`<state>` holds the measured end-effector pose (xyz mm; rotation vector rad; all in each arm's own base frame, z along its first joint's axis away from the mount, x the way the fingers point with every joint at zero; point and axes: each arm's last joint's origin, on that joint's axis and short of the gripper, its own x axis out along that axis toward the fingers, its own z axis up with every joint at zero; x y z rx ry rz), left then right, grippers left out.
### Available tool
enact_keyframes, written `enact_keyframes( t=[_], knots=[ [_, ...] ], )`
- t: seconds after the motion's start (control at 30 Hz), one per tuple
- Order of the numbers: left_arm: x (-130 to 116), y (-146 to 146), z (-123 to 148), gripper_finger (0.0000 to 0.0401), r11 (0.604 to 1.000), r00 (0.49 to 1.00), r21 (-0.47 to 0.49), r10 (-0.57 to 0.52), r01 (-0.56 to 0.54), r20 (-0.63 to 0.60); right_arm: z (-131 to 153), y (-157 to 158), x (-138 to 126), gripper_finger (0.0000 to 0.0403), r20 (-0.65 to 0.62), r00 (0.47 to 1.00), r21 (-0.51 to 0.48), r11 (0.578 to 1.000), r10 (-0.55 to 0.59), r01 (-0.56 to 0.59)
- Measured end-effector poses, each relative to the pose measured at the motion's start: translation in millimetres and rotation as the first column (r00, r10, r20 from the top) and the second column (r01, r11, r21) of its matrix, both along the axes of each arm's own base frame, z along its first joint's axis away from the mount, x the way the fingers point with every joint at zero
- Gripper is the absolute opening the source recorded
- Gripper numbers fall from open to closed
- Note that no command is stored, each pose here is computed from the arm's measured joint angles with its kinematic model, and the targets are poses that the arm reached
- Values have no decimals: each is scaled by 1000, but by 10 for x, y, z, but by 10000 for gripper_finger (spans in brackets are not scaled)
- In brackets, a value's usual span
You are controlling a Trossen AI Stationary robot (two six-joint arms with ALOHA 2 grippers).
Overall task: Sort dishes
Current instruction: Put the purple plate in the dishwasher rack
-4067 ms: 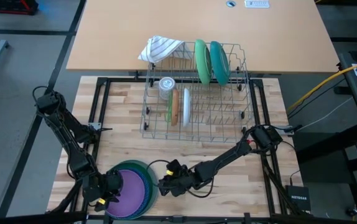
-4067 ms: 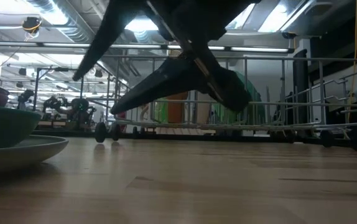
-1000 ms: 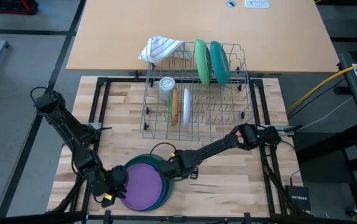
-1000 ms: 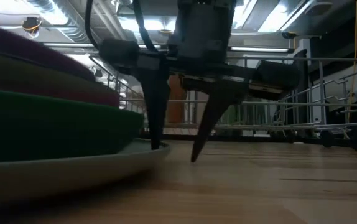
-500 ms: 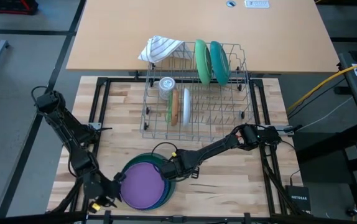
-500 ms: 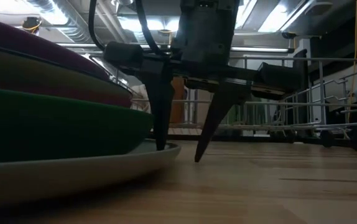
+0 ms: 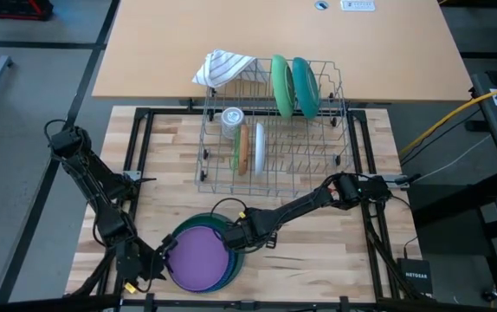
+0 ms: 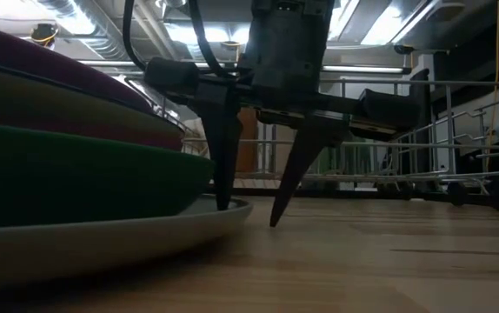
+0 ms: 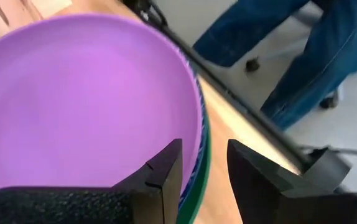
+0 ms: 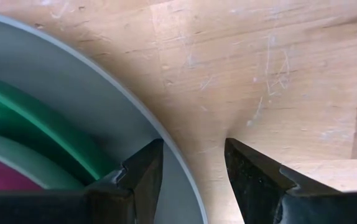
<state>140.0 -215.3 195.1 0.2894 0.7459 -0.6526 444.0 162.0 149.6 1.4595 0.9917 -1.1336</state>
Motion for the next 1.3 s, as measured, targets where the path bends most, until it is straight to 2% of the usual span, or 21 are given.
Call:
enact_keyframes(
  t=[0.17,0.5,0.83,1.0,1.23,1.3],
  knots=[
    [-18,35,-36,116,995,999,86,-47,47,1,3,0,3,179,4,1000,1,1000,0,0],
    [-14,47,-45,116,977,990,172,-136,127,42,5,-1,4,179,5,1000,1,1000,0,0],
    [82,59,-158,113,972,994,210,-111,105,17,5,0,4,179,5,1000,1,1000,0,0],
    [87,57,-172,85,971,994,215,-108,103,13,7,0,5,179,6,1000,2,1000,1,-1],
    [89,55,-170,11,973,995,209,-103,98,13,9,1,10,179,19,1000,-22,1000,21,-20],
    [91,55,-169,6,974,995,207,-97,92,15,11,0,11,179,20,1000,-24,999,24,-24]
  ],
)
